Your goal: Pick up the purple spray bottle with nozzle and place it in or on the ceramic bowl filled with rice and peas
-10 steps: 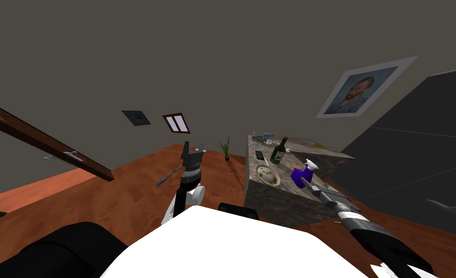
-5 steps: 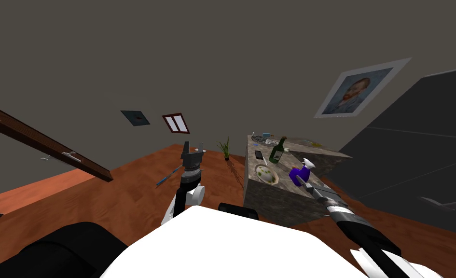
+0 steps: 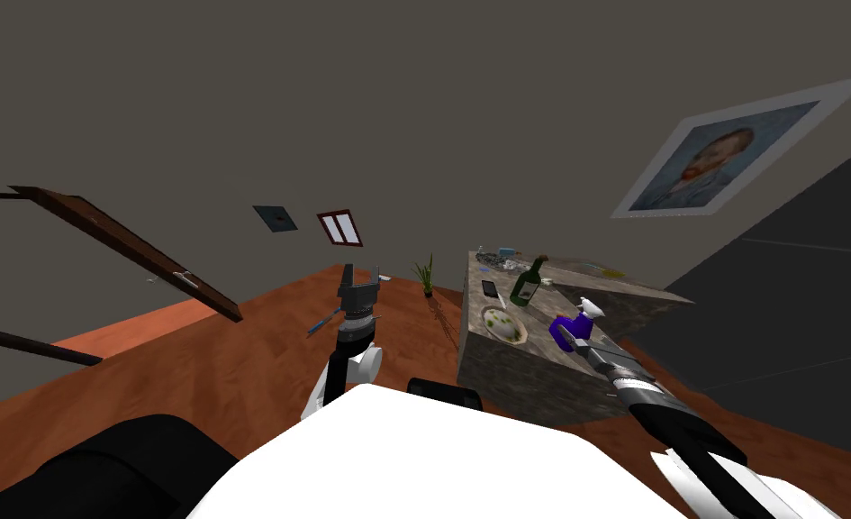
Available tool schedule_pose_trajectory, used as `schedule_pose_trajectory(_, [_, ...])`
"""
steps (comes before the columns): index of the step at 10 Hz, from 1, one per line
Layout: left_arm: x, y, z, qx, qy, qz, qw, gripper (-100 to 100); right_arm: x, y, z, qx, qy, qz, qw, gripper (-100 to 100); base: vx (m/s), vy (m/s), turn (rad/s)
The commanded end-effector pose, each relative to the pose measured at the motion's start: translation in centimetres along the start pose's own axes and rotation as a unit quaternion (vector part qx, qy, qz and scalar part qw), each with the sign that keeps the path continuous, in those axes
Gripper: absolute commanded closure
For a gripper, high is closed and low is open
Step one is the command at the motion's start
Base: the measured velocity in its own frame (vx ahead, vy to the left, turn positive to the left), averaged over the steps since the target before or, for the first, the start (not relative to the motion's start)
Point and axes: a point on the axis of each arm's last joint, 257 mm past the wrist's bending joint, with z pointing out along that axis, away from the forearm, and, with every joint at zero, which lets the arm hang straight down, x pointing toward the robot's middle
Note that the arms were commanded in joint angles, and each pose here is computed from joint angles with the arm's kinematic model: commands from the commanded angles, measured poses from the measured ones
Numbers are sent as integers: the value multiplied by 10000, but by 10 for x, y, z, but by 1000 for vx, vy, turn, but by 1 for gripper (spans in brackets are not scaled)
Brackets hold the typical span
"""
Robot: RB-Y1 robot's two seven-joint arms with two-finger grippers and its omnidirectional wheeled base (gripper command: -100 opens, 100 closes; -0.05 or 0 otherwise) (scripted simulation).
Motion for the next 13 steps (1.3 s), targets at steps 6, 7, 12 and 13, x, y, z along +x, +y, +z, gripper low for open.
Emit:
schedule_pose_trajectory(6, [0, 0, 0, -1, 0, 1, 10000, 0, -3, -33, 20, 394, -7, 39, 9992, 100, -74, 13, 129])
schedule_pose_trajectory(7, [0, 0, 0, -1, 0, 1, 10000, 0, -3, -33, 20, 393, -7, 39, 9992, 100, 0, 0, 0])
schedule_pose_trajectory(12, [0, 0, 0, -1, 0, 1, 10000, 0, -3, -24, 16, 299, -3, 26, 9995, 100, 11, -3, -41])
schedule_pose_trajectory(13, [0, 0, 0, -2, 0, 2, 10000, 0, -1, -12, 8, 158, 2, 11, 9999, 100, 121, -26, -312])
